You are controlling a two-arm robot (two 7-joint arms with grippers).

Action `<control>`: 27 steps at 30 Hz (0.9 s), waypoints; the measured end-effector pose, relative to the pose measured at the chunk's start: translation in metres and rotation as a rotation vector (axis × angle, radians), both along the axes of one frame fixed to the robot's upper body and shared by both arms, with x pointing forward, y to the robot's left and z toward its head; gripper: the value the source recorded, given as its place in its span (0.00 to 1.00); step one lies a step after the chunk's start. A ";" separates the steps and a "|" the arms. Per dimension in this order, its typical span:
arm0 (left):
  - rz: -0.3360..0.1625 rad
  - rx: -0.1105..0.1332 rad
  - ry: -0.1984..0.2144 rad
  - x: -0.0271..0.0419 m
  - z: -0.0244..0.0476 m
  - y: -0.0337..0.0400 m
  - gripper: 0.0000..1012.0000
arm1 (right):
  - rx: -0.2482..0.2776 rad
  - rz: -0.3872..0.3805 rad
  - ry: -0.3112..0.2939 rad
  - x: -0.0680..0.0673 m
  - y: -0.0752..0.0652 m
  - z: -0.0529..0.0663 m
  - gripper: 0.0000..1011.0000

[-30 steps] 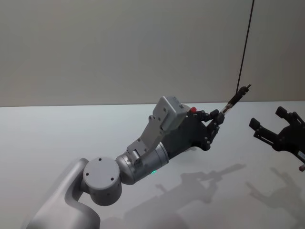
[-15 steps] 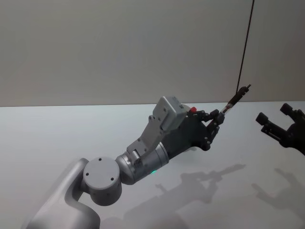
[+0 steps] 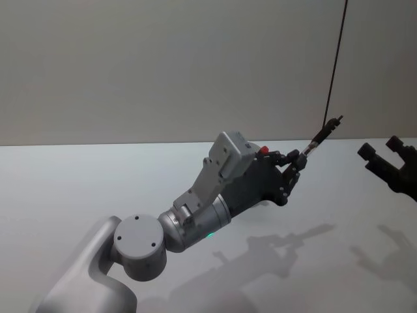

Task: Place the pen into the pen holder.

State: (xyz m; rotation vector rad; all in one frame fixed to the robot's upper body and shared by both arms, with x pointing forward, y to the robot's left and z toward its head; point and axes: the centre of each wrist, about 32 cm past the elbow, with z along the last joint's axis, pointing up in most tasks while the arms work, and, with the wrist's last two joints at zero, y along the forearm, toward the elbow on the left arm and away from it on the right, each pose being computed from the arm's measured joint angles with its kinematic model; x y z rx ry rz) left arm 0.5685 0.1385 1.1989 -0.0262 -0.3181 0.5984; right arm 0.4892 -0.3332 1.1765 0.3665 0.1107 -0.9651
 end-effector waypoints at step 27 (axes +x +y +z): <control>0.000 0.000 0.000 0.0000 0.0000 0.0000 0.14 | 0.041 0.140 0.105 0.031 0.015 -0.007 0.99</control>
